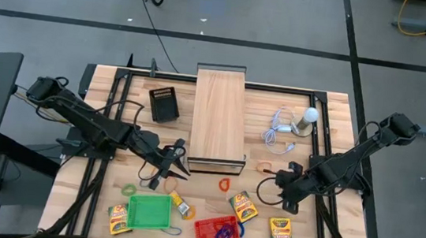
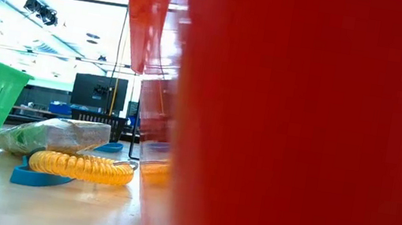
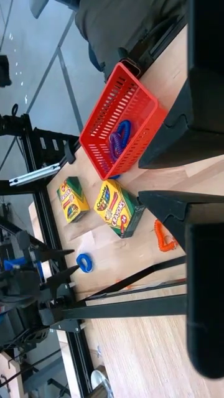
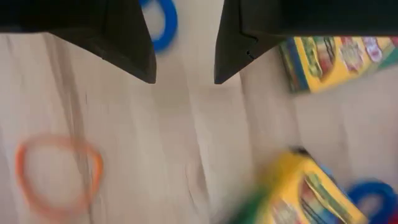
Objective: Pick & Place Office Desk Supplies
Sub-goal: Put the blue spring keychain into the red basket
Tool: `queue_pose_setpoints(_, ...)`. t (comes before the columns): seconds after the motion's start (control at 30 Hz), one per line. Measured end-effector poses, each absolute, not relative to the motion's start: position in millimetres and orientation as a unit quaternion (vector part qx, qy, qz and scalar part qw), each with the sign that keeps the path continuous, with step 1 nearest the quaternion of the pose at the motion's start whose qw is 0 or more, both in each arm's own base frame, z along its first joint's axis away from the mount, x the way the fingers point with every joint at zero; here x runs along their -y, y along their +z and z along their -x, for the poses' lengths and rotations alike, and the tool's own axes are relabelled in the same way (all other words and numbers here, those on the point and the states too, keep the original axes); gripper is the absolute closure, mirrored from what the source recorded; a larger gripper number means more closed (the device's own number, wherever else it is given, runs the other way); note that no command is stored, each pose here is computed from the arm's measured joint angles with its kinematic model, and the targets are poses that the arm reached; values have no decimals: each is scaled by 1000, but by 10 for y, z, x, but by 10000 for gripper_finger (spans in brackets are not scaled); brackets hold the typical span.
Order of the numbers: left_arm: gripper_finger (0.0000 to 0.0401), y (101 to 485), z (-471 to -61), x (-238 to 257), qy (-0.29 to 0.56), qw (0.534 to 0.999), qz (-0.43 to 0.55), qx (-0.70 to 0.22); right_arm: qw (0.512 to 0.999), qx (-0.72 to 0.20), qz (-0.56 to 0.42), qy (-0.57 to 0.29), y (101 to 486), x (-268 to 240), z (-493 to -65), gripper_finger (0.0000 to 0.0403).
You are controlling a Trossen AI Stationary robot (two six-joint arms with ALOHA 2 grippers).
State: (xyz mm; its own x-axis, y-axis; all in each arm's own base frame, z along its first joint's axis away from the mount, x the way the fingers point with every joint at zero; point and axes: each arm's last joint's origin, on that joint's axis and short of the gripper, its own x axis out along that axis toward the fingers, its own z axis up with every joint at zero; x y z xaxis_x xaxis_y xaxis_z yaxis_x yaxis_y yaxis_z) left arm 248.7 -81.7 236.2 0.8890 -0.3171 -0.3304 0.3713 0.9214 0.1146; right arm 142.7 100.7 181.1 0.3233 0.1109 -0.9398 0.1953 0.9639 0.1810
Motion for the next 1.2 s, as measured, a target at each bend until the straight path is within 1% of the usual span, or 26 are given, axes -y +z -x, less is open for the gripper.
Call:
queue_pose_setpoints(0.13,326,2358,-2486,817,-178,968,-88,-157,773,-615,-153,-33,1794,-995,-1374,222)
queue_pose_setpoints(0.47,326,2360,-2487,817,-178,968,-88,-156,743,-643,-179,-47,1623,-957,-1293,217)
queue_pose_setpoints(0.73,326,2361,-2487,817,-178,968,-88,-156,744,-635,-203,-48,1420,-929,-1250,217)
queue_pose_setpoints(0.97,326,2361,-2488,817,-178,968,-88,-156,740,-626,-233,-77,1276,-885,-1196,218)
queue_pose_setpoints(1.07,326,2360,-2487,817,-178,967,-88,-157,743,-621,-230,-94,1269,-870,-1188,227)
queue_pose_setpoints(1.2,326,2358,-2487,817,-178,967,-88,-158,743,-621,-225,-111,1252,-857,-1180,263)
